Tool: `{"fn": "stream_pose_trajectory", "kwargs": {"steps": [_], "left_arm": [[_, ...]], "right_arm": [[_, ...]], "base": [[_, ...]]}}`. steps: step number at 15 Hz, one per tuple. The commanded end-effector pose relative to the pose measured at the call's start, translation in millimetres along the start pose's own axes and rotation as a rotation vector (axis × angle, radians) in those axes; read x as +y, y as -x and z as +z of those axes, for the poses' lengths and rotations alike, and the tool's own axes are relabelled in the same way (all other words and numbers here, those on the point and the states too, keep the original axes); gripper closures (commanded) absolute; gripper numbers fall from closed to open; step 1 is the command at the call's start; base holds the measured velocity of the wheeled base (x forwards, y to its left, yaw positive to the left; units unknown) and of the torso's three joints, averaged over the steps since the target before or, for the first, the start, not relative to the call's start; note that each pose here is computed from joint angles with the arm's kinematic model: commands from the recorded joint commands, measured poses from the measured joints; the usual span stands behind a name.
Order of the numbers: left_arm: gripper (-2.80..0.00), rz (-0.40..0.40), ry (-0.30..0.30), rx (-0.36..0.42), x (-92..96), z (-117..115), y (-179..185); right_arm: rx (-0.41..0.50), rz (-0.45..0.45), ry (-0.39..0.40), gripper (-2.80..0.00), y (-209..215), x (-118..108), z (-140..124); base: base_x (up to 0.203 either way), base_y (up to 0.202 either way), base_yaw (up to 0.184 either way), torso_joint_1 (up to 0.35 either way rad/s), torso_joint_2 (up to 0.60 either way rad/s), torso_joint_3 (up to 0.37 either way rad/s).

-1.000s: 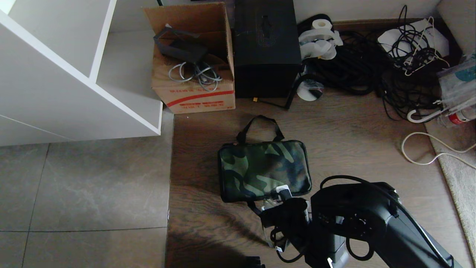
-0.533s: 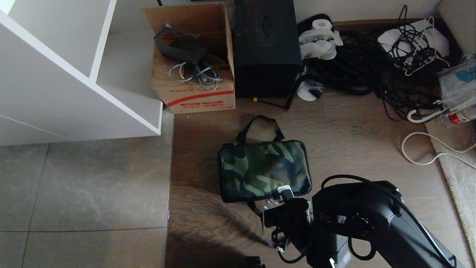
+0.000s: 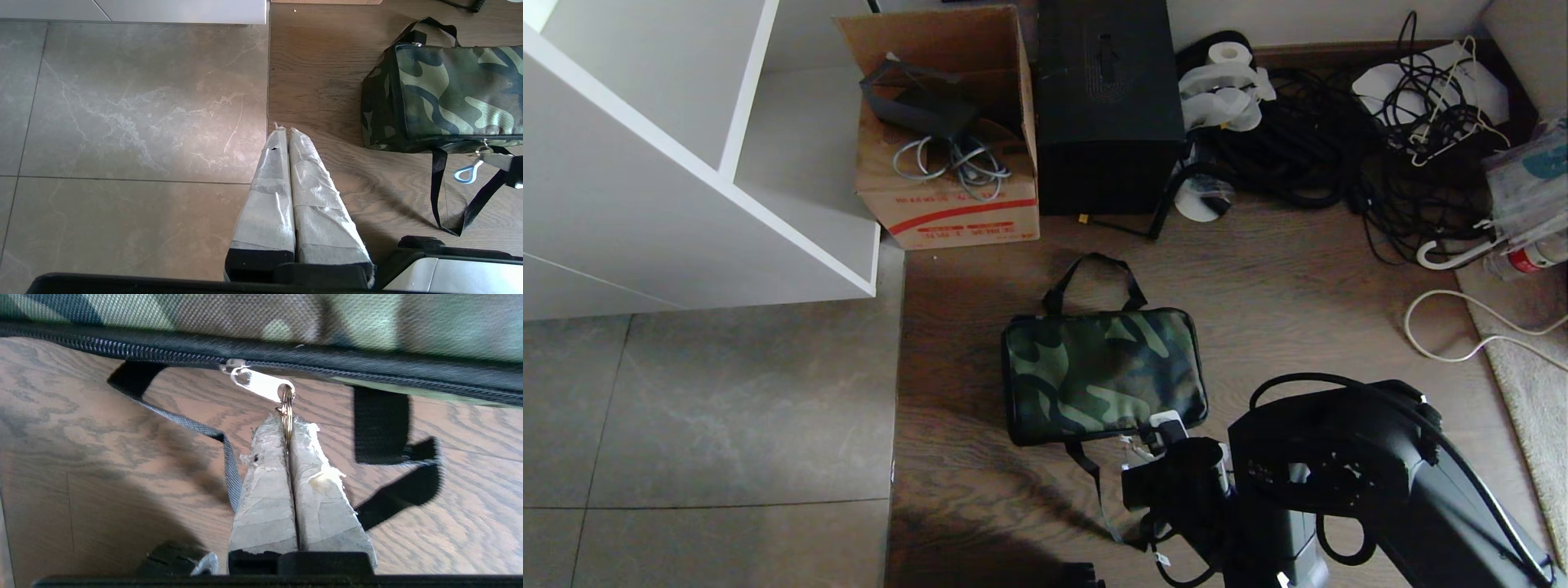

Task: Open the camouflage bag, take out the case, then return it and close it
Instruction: Open the top of the storage box

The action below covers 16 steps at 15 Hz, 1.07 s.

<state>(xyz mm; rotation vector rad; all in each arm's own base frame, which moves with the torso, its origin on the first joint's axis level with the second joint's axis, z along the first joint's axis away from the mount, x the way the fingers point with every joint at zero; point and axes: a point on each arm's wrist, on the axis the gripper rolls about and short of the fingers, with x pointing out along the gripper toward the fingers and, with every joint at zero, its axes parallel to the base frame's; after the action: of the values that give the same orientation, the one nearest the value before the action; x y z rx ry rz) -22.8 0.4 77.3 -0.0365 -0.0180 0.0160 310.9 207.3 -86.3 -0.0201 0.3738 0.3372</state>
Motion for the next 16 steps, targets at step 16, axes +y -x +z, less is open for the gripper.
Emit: {"fn": "stream_pose_trajectory", "kwargs": {"steps": [16], "left_arm": [[0.0, 0.001, 0.0, 0.008, 0.1, -2, -1]], "right_arm": [[-0.016, -0.084, -0.02, 0.0, 27, -38, 32]], "base": [[0.0, 0.0, 0.0, 0.0, 0.0, 0.0]]}}
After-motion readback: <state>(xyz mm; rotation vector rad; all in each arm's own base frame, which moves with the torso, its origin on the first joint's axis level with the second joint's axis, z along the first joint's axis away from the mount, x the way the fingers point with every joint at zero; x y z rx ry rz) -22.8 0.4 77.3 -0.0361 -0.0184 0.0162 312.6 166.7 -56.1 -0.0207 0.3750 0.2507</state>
